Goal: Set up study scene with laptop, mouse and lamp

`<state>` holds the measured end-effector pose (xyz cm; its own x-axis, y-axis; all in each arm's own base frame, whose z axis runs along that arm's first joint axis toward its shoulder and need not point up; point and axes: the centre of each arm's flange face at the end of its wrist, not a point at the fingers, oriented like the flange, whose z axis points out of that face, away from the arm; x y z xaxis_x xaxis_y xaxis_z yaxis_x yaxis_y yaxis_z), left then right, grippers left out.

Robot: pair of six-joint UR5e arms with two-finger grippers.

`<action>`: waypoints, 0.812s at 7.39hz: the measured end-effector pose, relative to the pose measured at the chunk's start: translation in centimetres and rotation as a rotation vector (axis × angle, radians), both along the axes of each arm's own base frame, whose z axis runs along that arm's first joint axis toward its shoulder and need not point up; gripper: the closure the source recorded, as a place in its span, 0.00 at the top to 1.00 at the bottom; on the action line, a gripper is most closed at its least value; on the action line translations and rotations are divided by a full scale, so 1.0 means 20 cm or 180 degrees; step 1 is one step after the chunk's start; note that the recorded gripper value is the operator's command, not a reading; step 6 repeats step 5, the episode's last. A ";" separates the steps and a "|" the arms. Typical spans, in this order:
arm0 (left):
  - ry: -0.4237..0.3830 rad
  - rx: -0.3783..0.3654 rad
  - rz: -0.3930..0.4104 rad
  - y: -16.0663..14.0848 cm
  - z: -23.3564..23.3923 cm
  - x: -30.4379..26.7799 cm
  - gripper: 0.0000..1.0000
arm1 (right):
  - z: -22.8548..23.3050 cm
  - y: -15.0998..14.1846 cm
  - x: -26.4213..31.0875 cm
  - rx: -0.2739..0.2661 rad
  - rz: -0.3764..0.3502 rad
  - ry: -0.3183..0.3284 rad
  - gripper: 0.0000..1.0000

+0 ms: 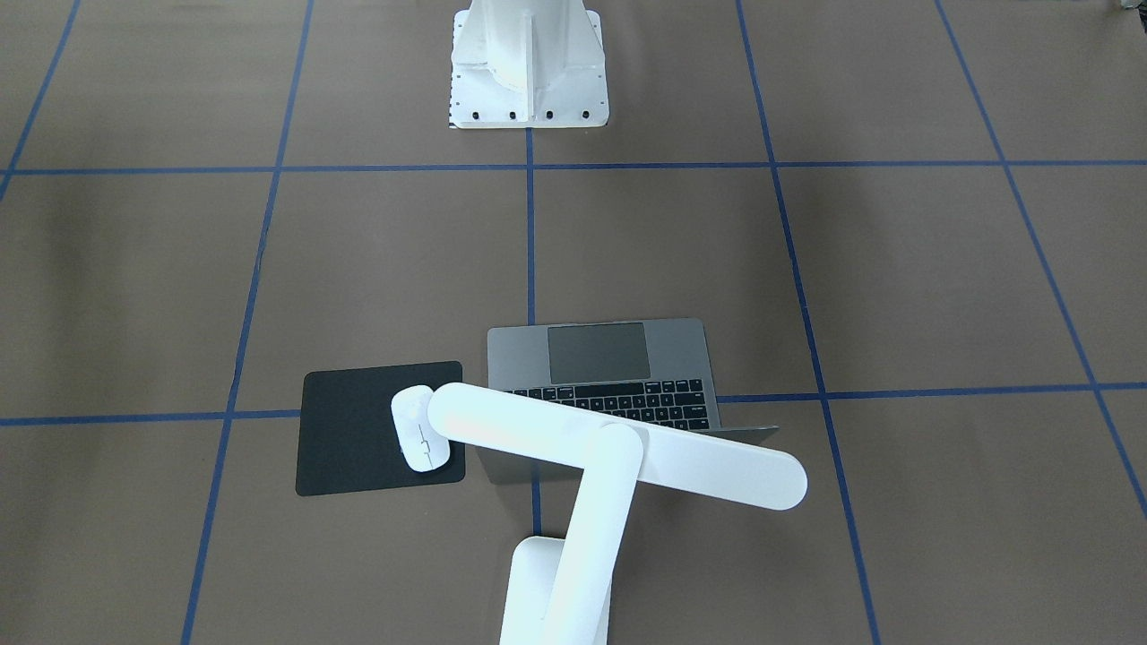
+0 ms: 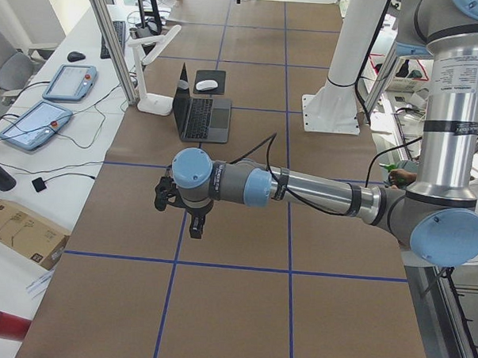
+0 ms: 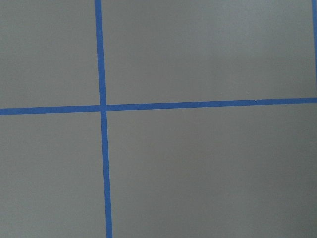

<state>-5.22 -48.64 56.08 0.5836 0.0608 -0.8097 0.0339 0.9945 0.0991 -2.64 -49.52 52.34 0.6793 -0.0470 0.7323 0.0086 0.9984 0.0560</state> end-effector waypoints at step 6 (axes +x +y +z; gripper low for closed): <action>-0.0025 0.0013 -0.0011 0.05 -0.01 -0.01 1.00 | 0.01 -0.01 0.00 0.0022 0.0006 -0.0002 0.99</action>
